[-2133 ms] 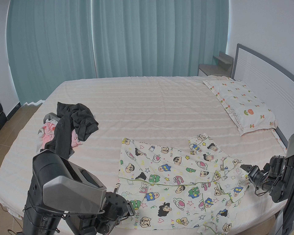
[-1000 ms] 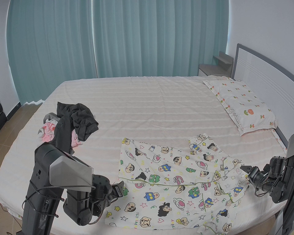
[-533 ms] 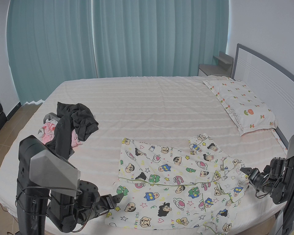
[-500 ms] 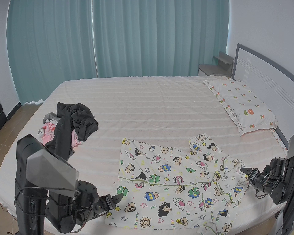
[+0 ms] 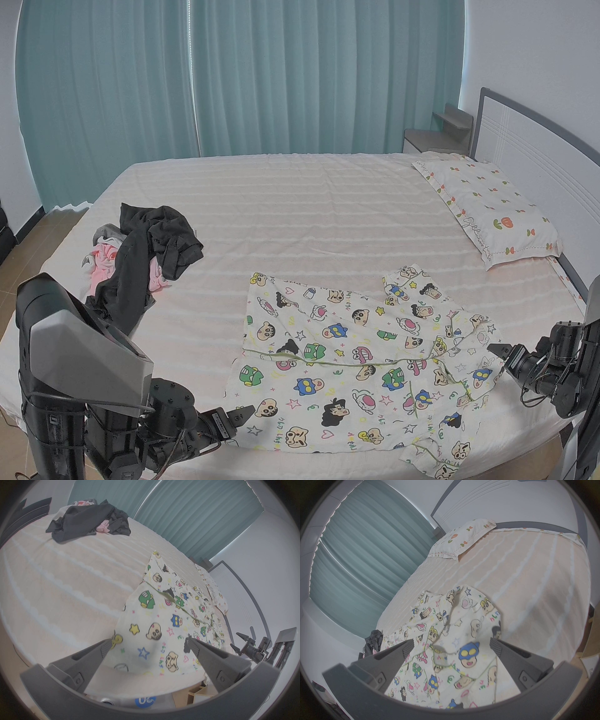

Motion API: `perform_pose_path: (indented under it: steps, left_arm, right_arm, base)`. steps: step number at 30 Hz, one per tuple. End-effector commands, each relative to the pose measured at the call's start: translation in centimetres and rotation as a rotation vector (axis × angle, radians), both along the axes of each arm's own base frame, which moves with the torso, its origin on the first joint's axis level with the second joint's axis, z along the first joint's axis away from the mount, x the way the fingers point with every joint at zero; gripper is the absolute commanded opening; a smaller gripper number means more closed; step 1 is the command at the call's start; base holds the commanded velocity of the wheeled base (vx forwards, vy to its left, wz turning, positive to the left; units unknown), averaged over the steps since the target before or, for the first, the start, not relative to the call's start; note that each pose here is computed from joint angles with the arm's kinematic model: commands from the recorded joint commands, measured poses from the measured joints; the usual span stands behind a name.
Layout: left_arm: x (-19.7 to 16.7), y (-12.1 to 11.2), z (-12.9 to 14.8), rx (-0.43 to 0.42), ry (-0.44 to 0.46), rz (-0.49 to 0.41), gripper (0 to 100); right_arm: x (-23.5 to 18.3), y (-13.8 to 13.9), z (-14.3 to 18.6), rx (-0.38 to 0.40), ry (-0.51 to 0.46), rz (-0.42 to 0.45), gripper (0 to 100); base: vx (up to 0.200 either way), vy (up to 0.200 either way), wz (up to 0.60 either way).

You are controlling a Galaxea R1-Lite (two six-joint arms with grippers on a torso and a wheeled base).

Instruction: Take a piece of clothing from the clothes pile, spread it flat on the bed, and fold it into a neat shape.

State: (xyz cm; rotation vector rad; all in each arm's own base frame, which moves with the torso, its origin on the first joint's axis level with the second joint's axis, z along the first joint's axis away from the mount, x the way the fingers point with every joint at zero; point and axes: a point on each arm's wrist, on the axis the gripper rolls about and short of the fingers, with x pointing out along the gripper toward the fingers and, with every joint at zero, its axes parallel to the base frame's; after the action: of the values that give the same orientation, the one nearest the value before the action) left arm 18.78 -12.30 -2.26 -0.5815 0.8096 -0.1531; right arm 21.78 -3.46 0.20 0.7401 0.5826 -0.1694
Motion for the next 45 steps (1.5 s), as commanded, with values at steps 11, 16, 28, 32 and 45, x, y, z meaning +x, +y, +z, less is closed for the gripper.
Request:
perform_pose_path:
  steps: [11,16,28,32,45]
  left_arm:
    - [1.1,-0.5,-1.7,-0.031,0.03,0.05,100]
    - [2.4,-0.9,-2.8,-0.018,0.004,0.101,100]
    - [5.1,-2.5,-4.2,-0.018,-0.081,0.16,100]
    - [5.9,-2.8,-5.0,0.023,-0.113,0.163,100]
    - [6.7,-2.9,-5.4,0.056,-0.152,0.2,0]
  right_arm:
    - [-0.2,0.9,-0.7,-0.02,0.032,0.045,100]
    - [-0.2,1.4,-1.9,-0.048,0.086,0.097,100]
    - [-0.2,2.0,-2.4,-0.054,0.104,0.13,100]
    - [-0.2,2.1,-2.4,-0.057,0.105,0.13,100]
    - [-1.4,3.0,-3.4,-0.14,0.251,0.269,100]
  base:
    - [-0.091,0.0,0.0]
    - [0.0,0.0,0.0]
    - [0.0,0.0,0.0]
    - [0.0,0.0,0.0]
    - [0.0,0.0,0.0]
